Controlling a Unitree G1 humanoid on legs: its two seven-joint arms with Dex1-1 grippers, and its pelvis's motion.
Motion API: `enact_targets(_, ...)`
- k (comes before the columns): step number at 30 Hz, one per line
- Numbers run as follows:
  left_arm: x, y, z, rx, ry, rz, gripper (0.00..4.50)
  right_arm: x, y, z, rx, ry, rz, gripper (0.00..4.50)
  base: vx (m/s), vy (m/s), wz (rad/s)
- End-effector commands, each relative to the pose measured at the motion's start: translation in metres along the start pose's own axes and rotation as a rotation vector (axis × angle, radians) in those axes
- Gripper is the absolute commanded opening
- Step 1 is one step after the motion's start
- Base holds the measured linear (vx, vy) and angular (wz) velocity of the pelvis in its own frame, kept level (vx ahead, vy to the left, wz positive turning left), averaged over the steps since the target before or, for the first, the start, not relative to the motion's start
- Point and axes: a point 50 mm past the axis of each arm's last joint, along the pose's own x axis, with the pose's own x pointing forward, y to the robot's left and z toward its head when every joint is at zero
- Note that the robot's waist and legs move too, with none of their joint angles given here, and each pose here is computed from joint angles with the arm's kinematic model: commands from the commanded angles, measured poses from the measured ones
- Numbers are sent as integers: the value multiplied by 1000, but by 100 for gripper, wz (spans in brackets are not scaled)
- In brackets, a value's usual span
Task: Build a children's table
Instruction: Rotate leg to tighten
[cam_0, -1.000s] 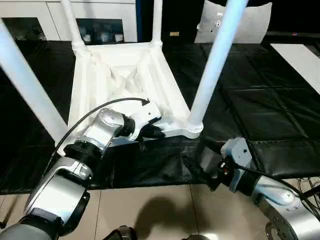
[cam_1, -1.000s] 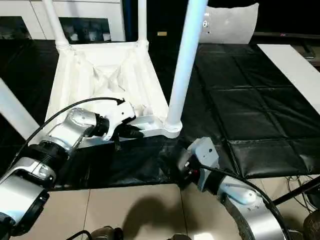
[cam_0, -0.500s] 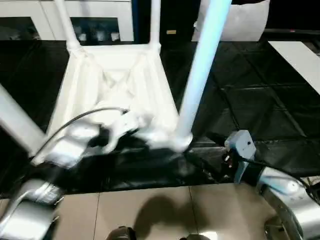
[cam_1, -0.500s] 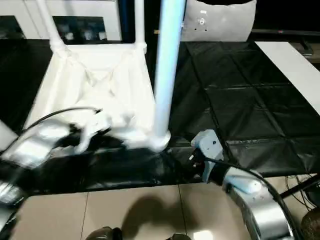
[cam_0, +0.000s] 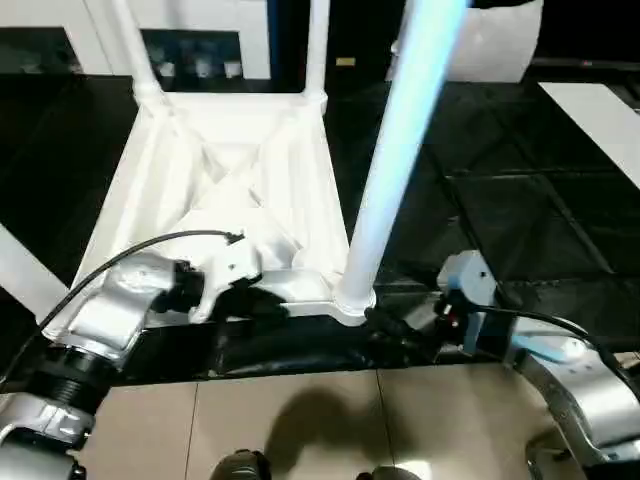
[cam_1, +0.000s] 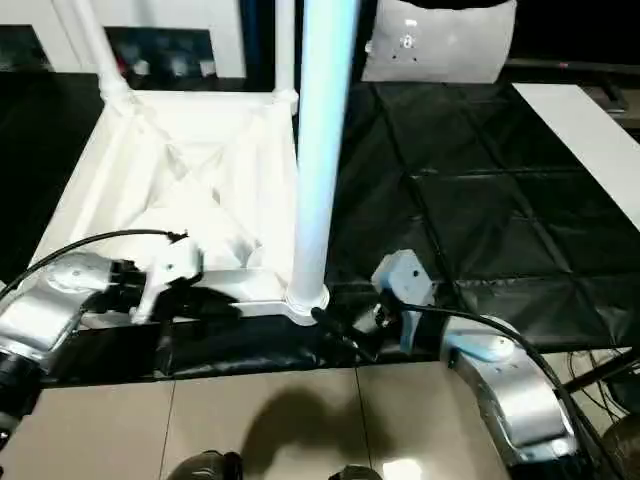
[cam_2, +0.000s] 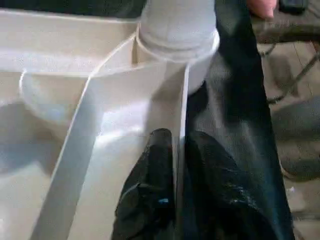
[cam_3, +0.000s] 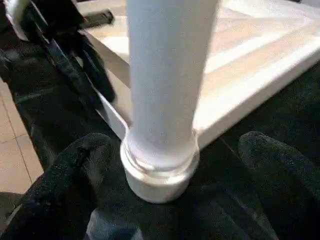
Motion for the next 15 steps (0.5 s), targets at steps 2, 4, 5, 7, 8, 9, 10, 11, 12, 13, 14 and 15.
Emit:
enact_targets(2, 4, 2, 2, 16, 23, 19, 85, -1, 1, 0, -10, 1, 6, 450, 0, 0, 0)
enact_targets(4, 6, 3, 2, 12, 22, 22, 85, -1, 1, 0, -11, 2, 7, 450, 0, 0, 0)
enact_targets(5, 7, 2, 2, 0, 20, 19, 85, -1, 2, -1, -12, 3, 8, 450, 0, 0, 0)
enact_targets(7, 5, 1, 1, -7, 39, 12, 50, -1, 1, -1, -18, 4, 10, 450, 0, 0, 0)
enact_targets(8, 5, 1, 1, -6, 46, 13, 50, -1, 1, -1, -18, 5, 11, 450, 0, 0, 0)
enact_targets(9, 2, 3, -1, 3, 62, 26, 39, -1, 1, -1, -23, 6, 8, 450, 0, 0, 0)
enact_targets(10, 2, 3, -1, 5, 65, 28, 39, -1, 0, -1, -23, 6, 8, 450, 0, 0, 0)
enact_targets(11, 2, 3, -1, 5, 65, 28, 39, -1, 0, -1, -23, 6, 8, 450, 0, 0, 0)
enact_targets(12, 0, 4, -3, 15, 83, 34, 22, 0, -1, 0, -28, 8, 5, 450, 0, 0, 0)
enact_targets(13, 0, 4, -3, 19, 89, 34, 10, 0, -2, 0, -30, 8, 4, 450, 0, 0, 0)
enact_targets(14, -1, 5, -4, 27, 99, 36, 6, 1, -3, 0, -33, 8, 3, 450, 0, 0, 0)
enact_targets(15, -1, 5, -4, 38, 109, 36, 6, 2, -4, 1, -36, 8, 3, 450, 0, 0, 0)
